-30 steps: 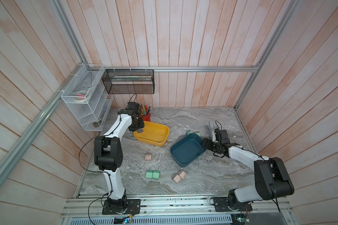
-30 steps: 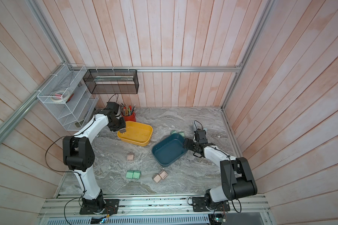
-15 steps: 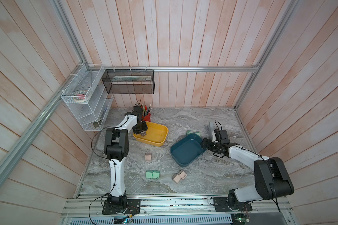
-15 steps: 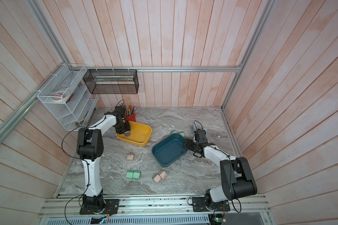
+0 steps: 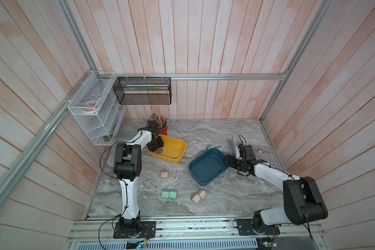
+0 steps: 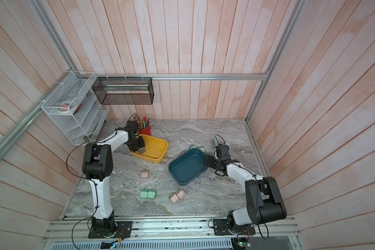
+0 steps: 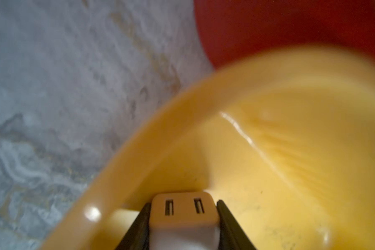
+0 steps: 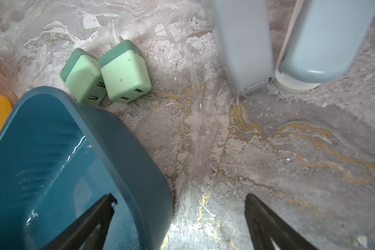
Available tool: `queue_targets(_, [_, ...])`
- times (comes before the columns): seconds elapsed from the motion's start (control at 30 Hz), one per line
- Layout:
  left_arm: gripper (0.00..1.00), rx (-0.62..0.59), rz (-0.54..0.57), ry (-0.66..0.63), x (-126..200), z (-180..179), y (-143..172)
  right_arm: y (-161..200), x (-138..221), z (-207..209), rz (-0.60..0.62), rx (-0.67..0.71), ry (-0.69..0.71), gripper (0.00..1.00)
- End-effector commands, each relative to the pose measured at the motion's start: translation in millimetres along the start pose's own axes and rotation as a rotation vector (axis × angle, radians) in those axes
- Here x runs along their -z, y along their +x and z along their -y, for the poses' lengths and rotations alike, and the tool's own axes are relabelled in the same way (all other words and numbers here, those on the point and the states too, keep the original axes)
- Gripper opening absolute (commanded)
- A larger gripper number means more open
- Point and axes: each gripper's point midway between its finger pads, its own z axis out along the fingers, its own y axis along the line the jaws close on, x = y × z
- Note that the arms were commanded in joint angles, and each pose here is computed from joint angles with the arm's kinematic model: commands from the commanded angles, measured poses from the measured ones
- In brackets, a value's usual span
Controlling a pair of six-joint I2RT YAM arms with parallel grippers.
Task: Place the plugs by color into the storage box
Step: Adjust the storage box at the center of the board.
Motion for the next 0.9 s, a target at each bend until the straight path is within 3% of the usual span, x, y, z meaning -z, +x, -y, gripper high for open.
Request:
queue_targets(0.0, [0.46, 0.070, -0.073, -0.027, -11, -16, 31, 8, 0, 2, -0.011, -0.001, 0.003, 0.97])
queue_targets(0.33, [0.47, 0.113, -0.120, -0.042, -8, -35, 68, 13, -4, -1, -0.026, -0.019, -0.014, 0.97])
queue_targets(0.57, [0.73, 0.116, -0.119, -0.017, 0, -23, 58, 17, -5, -4, -0.035, -0.016, -0.023, 0.97])
queue_targets(0.73, [0.81, 0.098, -0.092, 0.034, 22, -4, 43, 14, -3, -7, -0.023, -0.015, -0.031, 0.97])
queue_targets(0.87, [0.82, 0.066, -0.057, 0.030, 50, 1, 42, 12, -1, -8, -0.011, -0.012, -0.033, 0.97])
